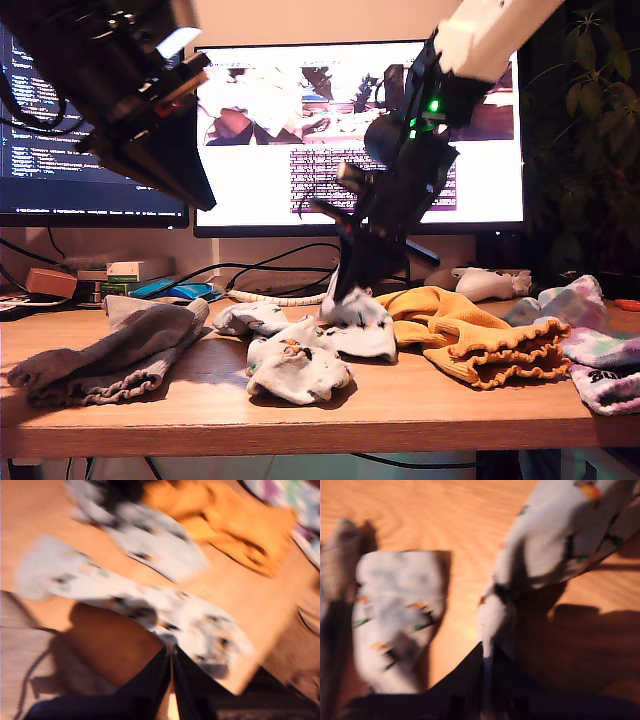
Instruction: Pair up the socks based on colour and pattern, by placing them on top of one another
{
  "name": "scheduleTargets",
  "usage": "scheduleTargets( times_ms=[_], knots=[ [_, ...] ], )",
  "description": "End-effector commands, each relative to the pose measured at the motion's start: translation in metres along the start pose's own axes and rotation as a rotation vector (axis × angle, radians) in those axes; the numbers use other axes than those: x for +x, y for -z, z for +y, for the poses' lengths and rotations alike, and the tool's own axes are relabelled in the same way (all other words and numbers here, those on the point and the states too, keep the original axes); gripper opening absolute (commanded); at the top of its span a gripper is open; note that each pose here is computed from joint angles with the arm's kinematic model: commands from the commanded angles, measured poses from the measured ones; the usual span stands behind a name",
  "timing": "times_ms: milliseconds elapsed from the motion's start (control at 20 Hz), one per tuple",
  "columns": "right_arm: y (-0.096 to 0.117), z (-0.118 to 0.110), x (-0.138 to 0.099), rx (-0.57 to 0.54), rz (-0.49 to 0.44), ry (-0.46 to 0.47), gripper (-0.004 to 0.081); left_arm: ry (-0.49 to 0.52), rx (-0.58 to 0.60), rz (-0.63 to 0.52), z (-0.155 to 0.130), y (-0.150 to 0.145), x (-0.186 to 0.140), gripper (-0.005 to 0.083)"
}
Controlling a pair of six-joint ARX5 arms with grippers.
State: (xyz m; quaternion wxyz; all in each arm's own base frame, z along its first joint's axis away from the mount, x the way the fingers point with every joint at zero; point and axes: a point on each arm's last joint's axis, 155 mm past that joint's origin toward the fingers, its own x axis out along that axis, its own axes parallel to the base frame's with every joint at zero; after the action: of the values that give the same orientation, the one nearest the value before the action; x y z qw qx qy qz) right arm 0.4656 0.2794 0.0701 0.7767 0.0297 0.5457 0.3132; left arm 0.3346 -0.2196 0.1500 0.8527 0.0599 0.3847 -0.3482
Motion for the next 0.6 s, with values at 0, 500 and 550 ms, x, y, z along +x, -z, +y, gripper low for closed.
scheduleTargets(
  times_ms=[0, 500, 550],
  knots=[
    [-0.021, 0.031, -0.047, -0.07, -0.088, -0.019, -0.0011, 0.03, -0.037, -0.021, 0.0, -0.001, -0.002, 0.0105],
    [-0.015, 0.104, -0.133, -0.165, -0.153, -0.143, -0.0011, 0.223, -0.073, -0.236, -0.023, -0.056, -0.016, 0.0455],
    [-0.013, 0.11, -0.135, -0.181, -0.149, -0.154, -0.0011, 0.272, -0.105, -0.241, -0.03, -0.058, -0.019, 0.0513]
  ],
)
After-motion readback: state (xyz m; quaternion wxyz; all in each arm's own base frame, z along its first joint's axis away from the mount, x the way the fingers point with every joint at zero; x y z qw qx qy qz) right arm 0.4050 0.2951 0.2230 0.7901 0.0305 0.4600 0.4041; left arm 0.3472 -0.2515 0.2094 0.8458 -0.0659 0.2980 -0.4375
